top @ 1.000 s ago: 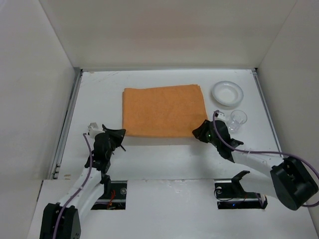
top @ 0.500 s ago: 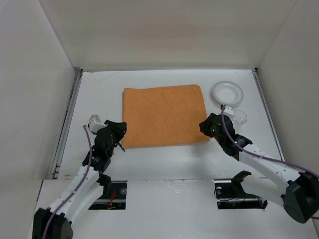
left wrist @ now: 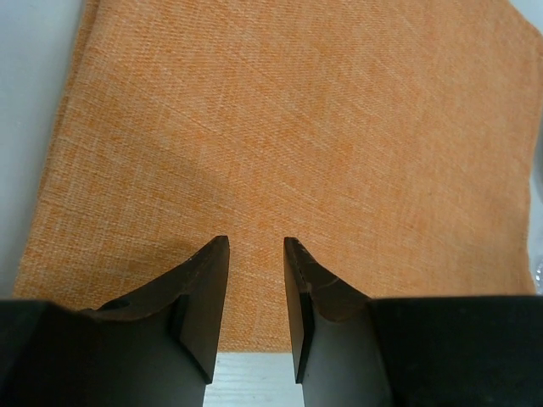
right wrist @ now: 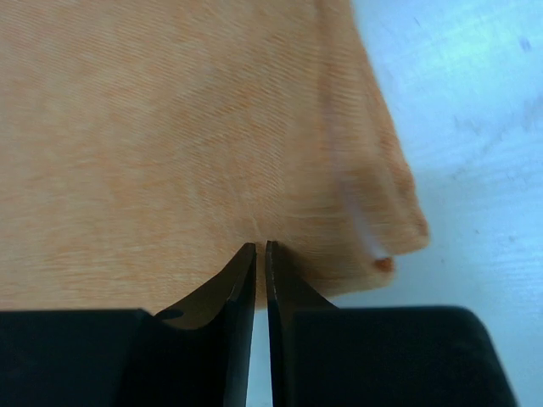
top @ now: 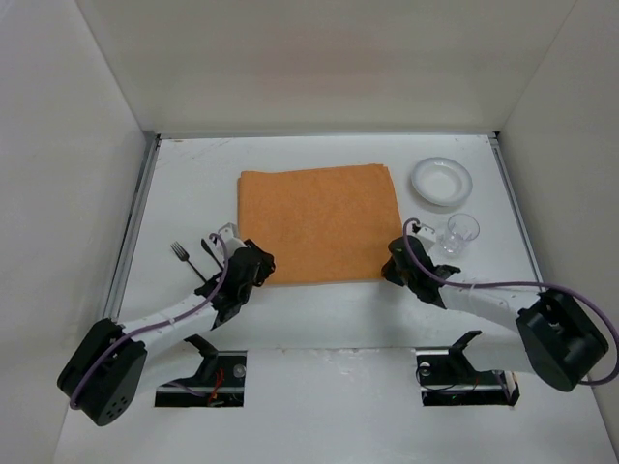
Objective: Set the dinner table for one person
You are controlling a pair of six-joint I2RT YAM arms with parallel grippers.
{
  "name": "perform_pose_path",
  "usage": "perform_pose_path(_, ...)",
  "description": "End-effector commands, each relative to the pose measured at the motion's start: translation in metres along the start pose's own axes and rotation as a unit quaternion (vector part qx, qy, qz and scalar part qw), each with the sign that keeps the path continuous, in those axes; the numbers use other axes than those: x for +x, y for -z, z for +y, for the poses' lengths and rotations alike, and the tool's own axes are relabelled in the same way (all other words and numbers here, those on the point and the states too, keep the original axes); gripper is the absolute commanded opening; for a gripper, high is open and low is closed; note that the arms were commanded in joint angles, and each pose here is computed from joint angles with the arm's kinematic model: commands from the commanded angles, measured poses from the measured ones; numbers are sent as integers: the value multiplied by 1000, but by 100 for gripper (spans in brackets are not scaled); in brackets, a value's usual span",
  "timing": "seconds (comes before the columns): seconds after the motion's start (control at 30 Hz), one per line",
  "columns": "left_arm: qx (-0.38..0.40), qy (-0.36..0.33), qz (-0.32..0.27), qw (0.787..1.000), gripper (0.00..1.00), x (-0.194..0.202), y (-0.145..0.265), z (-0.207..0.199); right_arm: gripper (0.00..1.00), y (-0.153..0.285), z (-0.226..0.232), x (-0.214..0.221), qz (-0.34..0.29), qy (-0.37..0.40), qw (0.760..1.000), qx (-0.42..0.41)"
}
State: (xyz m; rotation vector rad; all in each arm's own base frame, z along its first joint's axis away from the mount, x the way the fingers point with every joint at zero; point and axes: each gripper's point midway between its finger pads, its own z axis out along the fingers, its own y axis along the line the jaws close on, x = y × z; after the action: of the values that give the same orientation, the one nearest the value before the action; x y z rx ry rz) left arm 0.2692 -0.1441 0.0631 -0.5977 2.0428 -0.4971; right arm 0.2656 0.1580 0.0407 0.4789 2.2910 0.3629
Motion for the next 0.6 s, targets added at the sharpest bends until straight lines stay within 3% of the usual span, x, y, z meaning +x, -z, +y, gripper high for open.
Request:
perform_pose_path(0.0, -20, -12, -31, 999, 29, -13, -2, 2, 17, -6, -5, 4, -4, -35, 999, 14)
perform_pose_path(0.2, -37, -59, -63, 996, 30, -30, 8, 0, 43, 19, 20, -42, -65, -39, 997, -17)
perform_pose_path(0.4, 38, -81, -123, 988, 35, -68, 17, -64, 53, 76, 71, -150, -191, -26, 976, -96)
perform_pose_path(0.43, 53, -87, -128, 986, 36, -70, 16, -76, 51, 83, 72, -172, -216, -28, 971, -96)
perform_pose_path(0.5, 72, -95, -135, 984, 37, -71, 13, -90, 35, 92, 62, -219, -265, -42, 960, -80)
perform_pose_path(0.53, 84, -100, -137, 982, 38, -69, 13, -96, 15, 93, 55, -240, -281, -53, 956, -72)
perform_pose_path(0.57, 92, -101, -139, 981, 39, -69, 13, -101, 4, 93, 52, -255, -286, -57, 954, -74)
